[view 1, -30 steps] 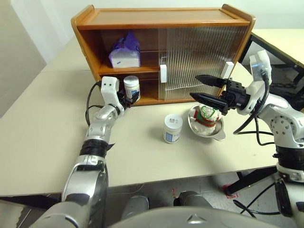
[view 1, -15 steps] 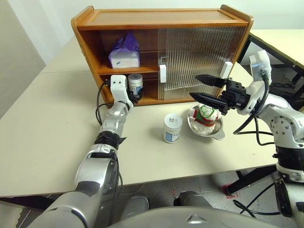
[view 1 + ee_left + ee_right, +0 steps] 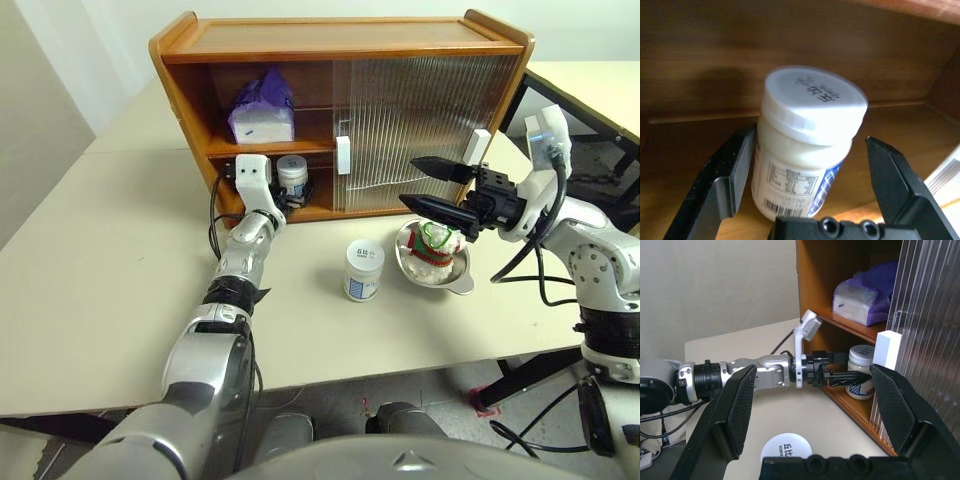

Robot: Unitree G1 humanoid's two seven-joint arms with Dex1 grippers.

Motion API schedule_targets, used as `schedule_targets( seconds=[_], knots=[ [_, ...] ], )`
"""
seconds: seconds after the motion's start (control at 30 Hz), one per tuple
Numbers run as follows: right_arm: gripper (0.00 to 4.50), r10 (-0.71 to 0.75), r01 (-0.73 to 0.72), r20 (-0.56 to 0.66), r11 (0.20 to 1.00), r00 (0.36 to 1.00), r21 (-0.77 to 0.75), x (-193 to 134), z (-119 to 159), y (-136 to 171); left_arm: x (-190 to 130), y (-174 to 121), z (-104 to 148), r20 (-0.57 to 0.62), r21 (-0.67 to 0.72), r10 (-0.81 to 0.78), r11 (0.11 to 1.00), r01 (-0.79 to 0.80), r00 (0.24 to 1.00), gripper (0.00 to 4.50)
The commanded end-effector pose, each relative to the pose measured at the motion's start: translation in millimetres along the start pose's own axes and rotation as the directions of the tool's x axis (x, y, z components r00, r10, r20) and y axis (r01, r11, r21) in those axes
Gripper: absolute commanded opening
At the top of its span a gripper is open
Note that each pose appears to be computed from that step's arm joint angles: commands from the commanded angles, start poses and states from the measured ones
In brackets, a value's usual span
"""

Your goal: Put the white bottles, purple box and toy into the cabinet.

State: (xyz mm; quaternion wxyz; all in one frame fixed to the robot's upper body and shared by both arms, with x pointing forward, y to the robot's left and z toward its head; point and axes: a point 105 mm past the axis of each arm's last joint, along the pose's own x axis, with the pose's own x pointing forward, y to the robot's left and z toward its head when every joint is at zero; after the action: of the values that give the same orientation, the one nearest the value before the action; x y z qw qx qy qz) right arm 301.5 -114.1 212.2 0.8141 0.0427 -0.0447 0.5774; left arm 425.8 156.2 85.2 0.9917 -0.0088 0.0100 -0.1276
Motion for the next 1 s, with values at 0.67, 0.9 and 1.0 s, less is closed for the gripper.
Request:
schedule_targets(
  seconds=[0.67, 0.9, 1.0],
  knots=[
    [4.5, 0.029, -0.029, -0.007, 1.0, 1.0, -0.01, 2.9, 0.0, -0.5, -52.5, 24.4, -7.1, -0.025, -0.013, 0.156, 0.988, -0.157, 0.987, 2.4],
    [4.5, 0.024, -0.024, -0.009, 1.0, 1.0, -0.014, 1.9, 1.4, -0.8, -30.3, 22.0, -5.2, -0.029, -0.018, 0.197, 0.98, -0.198, 0.98, 0.01],
    [4.5, 0.021, -0.022, -0.01, 1.0, 1.0, -0.016, 1.7, 1.7, -0.5, -20.6, 23.6, -8.5, -0.044, -0.012, 0.227, 0.974, -0.228, 0.973, 0.01]
  ],
)
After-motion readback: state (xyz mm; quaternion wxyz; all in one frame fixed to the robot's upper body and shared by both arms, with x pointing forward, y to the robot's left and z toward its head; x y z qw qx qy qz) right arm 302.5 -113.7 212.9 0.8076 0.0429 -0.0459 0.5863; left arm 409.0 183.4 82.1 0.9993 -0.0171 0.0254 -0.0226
